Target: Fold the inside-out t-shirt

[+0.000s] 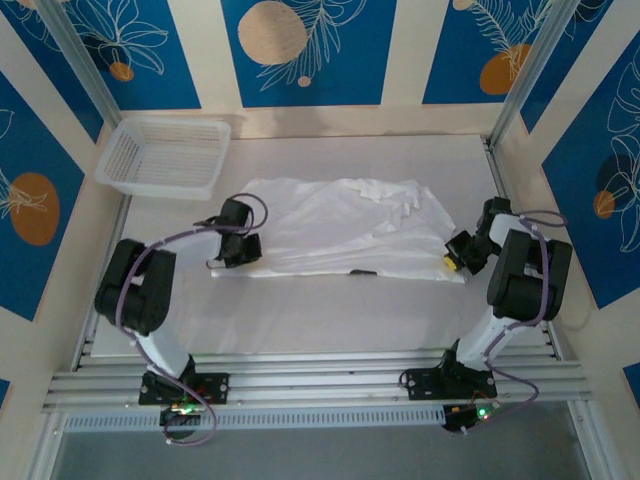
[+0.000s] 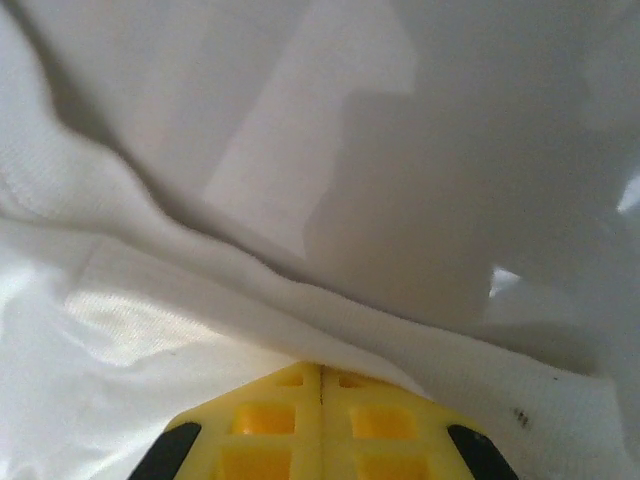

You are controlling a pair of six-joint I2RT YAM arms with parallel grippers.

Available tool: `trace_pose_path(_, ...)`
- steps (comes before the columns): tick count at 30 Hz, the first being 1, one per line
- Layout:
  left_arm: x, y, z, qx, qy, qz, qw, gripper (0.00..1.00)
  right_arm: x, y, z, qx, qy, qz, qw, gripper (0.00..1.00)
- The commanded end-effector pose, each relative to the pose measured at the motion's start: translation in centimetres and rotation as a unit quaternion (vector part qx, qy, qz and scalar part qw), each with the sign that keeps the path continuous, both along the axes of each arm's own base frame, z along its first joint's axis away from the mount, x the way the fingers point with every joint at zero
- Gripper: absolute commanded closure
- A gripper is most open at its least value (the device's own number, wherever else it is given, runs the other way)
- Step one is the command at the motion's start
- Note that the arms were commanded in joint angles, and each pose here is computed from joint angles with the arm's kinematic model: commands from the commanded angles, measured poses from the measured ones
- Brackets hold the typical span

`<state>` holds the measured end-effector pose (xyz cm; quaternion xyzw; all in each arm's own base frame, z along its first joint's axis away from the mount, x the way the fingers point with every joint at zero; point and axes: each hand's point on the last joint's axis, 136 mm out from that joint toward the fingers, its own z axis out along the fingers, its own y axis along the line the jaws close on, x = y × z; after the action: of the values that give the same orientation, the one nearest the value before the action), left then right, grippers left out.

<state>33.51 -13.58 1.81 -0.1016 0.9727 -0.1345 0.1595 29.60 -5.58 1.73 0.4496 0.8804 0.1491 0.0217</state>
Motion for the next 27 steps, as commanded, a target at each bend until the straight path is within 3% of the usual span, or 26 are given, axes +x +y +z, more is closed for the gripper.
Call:
trace_pose_path(1, -9.0, 1.2, -4.4, 0.007, 0.138, 0.012, 0.990, 1.00, -6.0, 0.2, -1.0, -0.013, 0.078, -0.035, 0.996, 1.00)
trace_pose_path(5, -12.2, 1.1, -3.2, 0.020, 0.136, 0.007, 0.990, 1.00, -8.4, 0.6, -0.3, -0.014, 0.058, -0.082, 0.995, 0.98)
trace_pose_path(9, -12.3, 1.0, -0.5, 0.019, 0.094, 0.003, 0.995, 1.00, -5.9, 1.0, 4.7, -0.027, -0.036, -0.050, 0.998, 0.93)
trace_pose_path(10, -11.4, 0.8, 0.8, 0.018, 0.069, 0.000, 0.997, 0.95, -4.6, 1.3, 6.5, -0.040, -0.073, -0.024, 0.996, 0.90)
trace_pose_path(11, -10.2, 0.8, 2.1, 0.022, 0.041, -0.003, 0.999, 0.81, -3.1, 1.8, 8.4, -0.053, -0.111, 0.004, 0.992, 0.85)
trace_pose_path(14, -6.9, 0.4, 5.8, 0.031, -0.036, -0.017, 0.999, 0.52, 1.2, 4.6, 11.9, -0.059, -0.205, 0.102, 0.972, 0.66)
trace_pose_path(16, -5.1, 0.0, 7.5, 0.033, -0.071, -0.021, 0.997, 0.45, 3.6, 6.8, 13.0, -0.028, -0.247, 0.153, 0.956, 0.62)
trace_pose_path(19, -3.5, -1.5, 9.8, 0.008, -0.107, -0.039, 0.993, 0.41, 6.7, 7.1, 11.8, -0.028, -0.251, 0.172, 0.952, 0.54)
trace_pose_path(23, -3.1, -3.1, 11.5, -0.036, -0.136, -0.063, 0.988, 0.38, 9.6, 6.4, 8.6, -0.029, -0.213, 0.183, 0.959, 0.53)
trace_pose_path(27, -3.7, -2.8, 11.3, -0.031, -0.138, -0.074, 0.987, 0.38, 11.2, 7.6, 5.5, -0.004, -0.186, 0.210, 0.960, 0.53)
